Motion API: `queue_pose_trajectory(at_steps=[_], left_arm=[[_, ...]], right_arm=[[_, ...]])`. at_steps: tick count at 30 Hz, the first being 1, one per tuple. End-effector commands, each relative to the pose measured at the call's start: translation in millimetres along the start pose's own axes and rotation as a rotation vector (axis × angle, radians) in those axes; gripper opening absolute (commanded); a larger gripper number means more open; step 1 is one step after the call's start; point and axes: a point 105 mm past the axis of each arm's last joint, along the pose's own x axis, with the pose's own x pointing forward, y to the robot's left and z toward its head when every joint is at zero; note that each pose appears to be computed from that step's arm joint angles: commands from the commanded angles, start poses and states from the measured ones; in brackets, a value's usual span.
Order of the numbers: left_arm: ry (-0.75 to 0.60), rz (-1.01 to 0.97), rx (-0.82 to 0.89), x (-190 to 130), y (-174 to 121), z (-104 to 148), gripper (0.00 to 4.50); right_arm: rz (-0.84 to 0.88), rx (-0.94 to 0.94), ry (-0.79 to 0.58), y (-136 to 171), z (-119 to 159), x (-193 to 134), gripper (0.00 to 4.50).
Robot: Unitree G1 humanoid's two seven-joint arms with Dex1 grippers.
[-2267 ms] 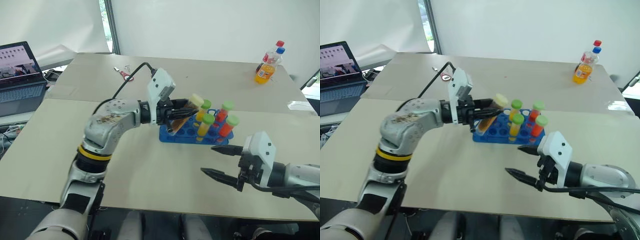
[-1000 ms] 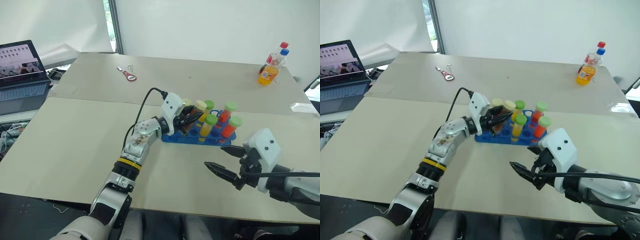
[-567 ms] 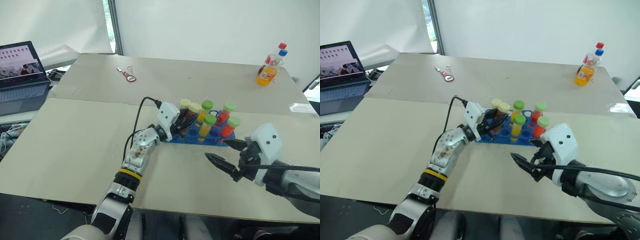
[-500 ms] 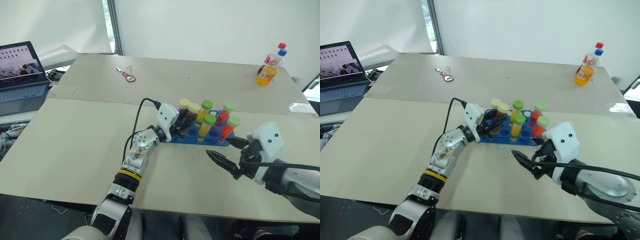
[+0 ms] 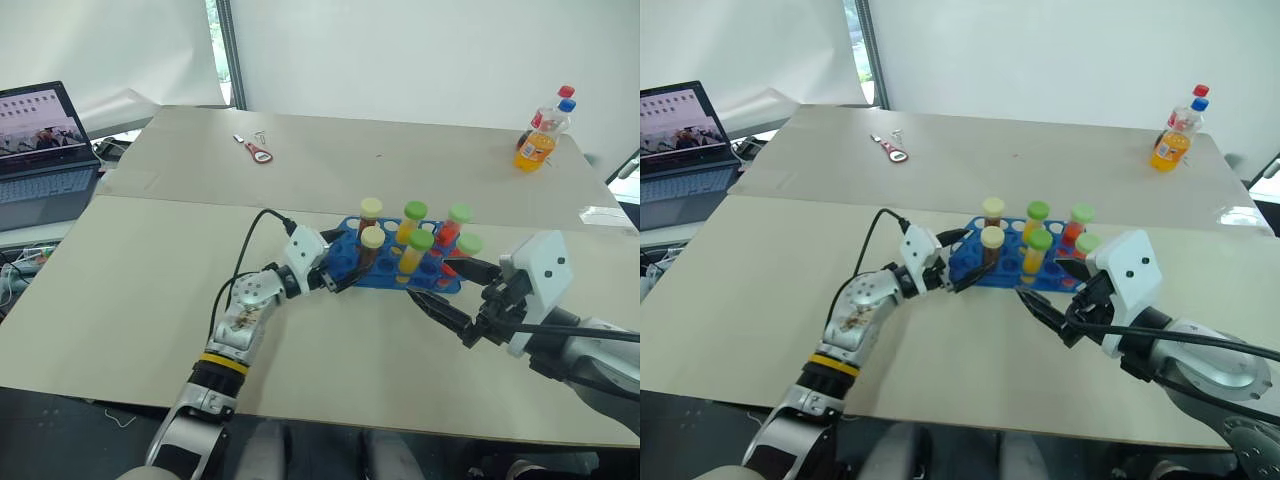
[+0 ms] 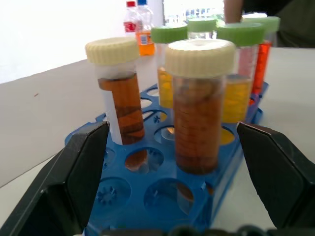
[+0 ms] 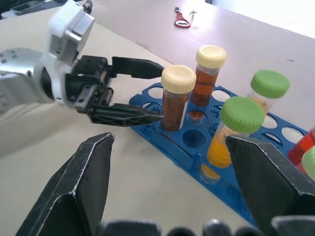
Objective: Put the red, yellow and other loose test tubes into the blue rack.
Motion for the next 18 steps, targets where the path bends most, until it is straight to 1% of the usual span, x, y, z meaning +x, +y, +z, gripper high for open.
queue_pose_trajectory(at_steps=[1, 2, 4, 6, 8, 10, 13, 15, 18], left_arm=[[0.031, -0.034, 0.069, -18.4, 8.5, 20.0, 4.5], [0.069, -0.053, 0.078, -30.7, 13.1, 23.5, 4.5], [0.181, -0.138, 0.133, -65.4, 19.0, 30.8, 4.5], [0.251, -0.152, 0.144, -84.0, 23.9, 34.6, 4.5], [0.323, -0.155, 0.167, -101.9, 31.4, 36.8, 4.5], [0.379, -0.159, 0.178, -117.4, 38.0, 38.9, 4.5], [0.417, -0.145, 0.178, -127.5, 43.5, 39.2, 4.5], [0.411, -0.114, 0.154, -129.9, 46.0, 40.1, 4.5], [0.404, -0.133, 0.146, -130.7, 41.2, 39.8, 4.5]], right_arm=[[0.012, -0.074, -0.029, -8.9, 7.0, -4.9, 4.5], [0.013, -0.09, -0.022, -14.3, 6.9, -7.2, 4.5], [0.024, -0.145, 0.022, -32.3, 5.0, -15.9, 4.5], [0.036, -0.188, 0.061, -45.0, 2.8, -23.2, 4.5], [0.086, -0.212, 0.14, -54.6, -3.0, -34.0, 4.5], [0.098, -0.239, 0.171, -68.0, -1.5, -43.1, 4.5], [0.097, -0.267, 0.187, -81.3, 0.8, -48.0, 4.5], [0.115, -0.283, 0.201, -84.3, 0.5, -48.7, 4.5], [0.135, -0.294, 0.207, -85.2, 0.1, -48.1, 4.5]])
